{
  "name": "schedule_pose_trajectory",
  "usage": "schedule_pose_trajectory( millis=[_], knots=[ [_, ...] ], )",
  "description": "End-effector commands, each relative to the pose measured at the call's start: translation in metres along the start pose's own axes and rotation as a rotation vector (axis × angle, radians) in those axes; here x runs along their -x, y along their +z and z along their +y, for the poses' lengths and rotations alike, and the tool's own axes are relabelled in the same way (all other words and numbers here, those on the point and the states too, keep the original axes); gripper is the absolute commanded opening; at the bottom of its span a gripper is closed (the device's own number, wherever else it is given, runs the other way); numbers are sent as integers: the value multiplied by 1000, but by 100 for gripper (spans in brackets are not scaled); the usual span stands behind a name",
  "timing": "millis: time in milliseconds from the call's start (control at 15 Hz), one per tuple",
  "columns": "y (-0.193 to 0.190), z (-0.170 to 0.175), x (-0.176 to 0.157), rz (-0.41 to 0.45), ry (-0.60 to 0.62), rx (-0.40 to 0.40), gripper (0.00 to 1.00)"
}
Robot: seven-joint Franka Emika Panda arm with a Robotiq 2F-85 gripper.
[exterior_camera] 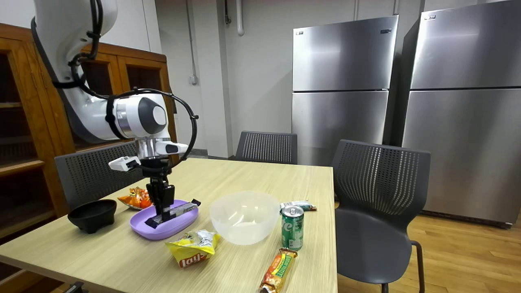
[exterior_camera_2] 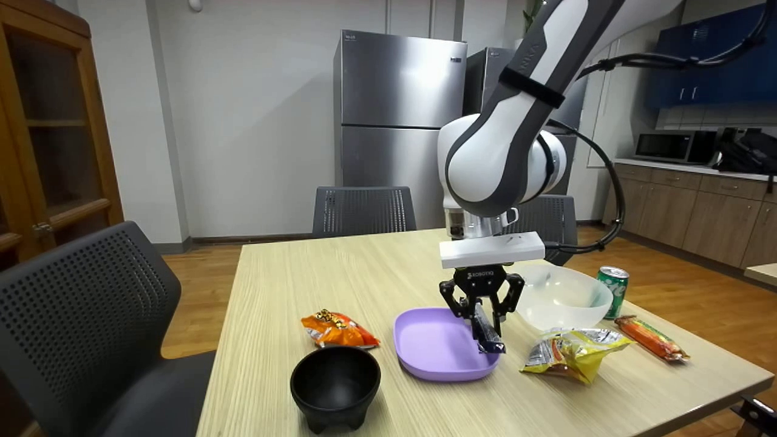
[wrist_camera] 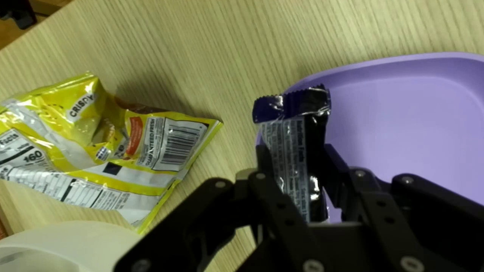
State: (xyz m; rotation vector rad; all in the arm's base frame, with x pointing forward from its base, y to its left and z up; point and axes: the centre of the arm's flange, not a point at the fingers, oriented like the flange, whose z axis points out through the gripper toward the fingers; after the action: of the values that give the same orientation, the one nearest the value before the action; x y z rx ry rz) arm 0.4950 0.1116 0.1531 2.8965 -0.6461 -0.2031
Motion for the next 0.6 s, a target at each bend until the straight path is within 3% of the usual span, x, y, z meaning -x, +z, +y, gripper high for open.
schedule_pose_trajectory(
  millis=[0, 133, 200, 267, 533],
  knots=[
    [3, -13, -10, 16, -14, 14, 11],
    [3, -17, -13, 17, -15, 16, 11],
    [1, -15, -13, 15, -18, 16, 61],
    [-2, -13, -13, 18, -20, 14, 62],
    [-25, 4, -8, 20, -21, 3, 90]
  ],
)
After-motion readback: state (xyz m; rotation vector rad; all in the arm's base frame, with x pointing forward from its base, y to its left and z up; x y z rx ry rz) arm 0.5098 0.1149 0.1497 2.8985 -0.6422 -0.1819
